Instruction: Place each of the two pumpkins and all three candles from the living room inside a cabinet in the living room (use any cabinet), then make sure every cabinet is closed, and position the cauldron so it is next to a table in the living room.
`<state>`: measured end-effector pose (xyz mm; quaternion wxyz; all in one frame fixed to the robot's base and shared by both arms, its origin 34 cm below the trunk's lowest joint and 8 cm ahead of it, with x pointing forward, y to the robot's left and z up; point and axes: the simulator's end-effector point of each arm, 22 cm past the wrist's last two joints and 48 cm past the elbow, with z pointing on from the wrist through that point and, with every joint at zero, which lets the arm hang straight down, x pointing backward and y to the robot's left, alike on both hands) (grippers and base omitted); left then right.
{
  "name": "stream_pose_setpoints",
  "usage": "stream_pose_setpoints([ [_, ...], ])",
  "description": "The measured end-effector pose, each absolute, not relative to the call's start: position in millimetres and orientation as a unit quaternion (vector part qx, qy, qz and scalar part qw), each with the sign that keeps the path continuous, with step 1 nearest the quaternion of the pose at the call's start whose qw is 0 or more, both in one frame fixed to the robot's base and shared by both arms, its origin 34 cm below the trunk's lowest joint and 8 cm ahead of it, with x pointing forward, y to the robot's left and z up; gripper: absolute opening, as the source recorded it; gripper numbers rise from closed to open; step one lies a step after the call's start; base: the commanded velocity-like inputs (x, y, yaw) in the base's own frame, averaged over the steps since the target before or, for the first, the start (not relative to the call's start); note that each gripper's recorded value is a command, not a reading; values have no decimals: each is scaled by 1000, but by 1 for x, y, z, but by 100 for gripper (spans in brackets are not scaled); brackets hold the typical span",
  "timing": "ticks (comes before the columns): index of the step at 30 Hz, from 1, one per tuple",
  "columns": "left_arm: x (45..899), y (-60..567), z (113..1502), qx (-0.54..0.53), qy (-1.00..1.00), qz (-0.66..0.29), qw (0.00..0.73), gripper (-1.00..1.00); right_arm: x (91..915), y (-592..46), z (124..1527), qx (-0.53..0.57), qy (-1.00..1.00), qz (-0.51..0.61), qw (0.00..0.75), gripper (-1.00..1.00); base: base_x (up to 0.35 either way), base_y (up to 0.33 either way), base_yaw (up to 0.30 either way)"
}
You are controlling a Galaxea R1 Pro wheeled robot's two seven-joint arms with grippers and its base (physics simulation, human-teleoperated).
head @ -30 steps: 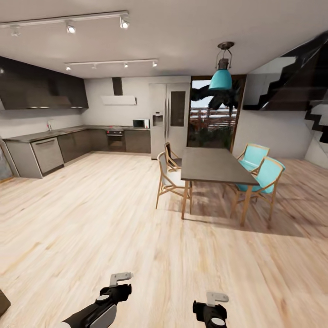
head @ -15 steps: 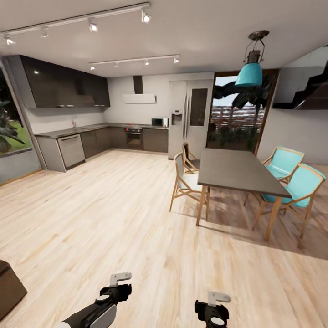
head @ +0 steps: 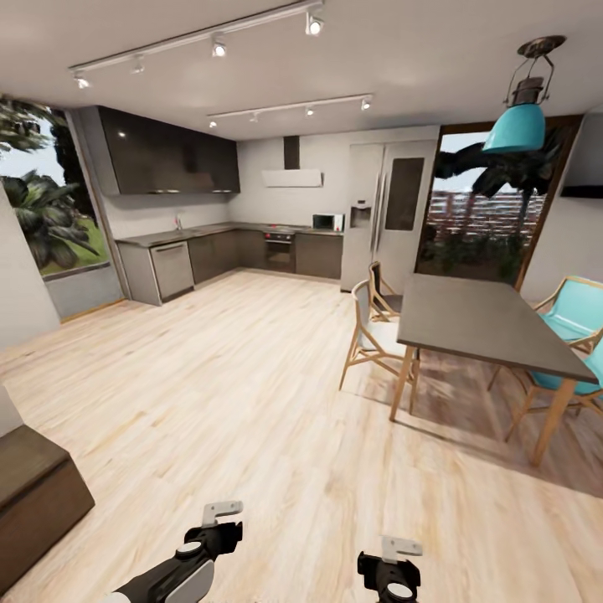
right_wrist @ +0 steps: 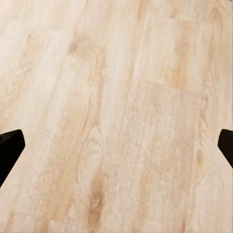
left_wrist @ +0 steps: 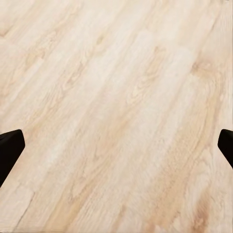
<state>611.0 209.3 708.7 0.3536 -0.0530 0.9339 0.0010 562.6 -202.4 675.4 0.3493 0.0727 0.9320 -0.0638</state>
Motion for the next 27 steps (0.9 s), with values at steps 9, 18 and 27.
stream_pose_setpoints([
  [9,610,209,706,-53,935,1,351,100,562,-201,674,71,933,-63,348,100,0,0,189],
  [18,610,209,706,-53,935,1,351,100,562,-198,674,67,933,-62,348,100,6,0,212],
  [27,610,210,706,-53,935,1,351,100,562,-197,674,66,933,-62,349,100,159,0,289],
])
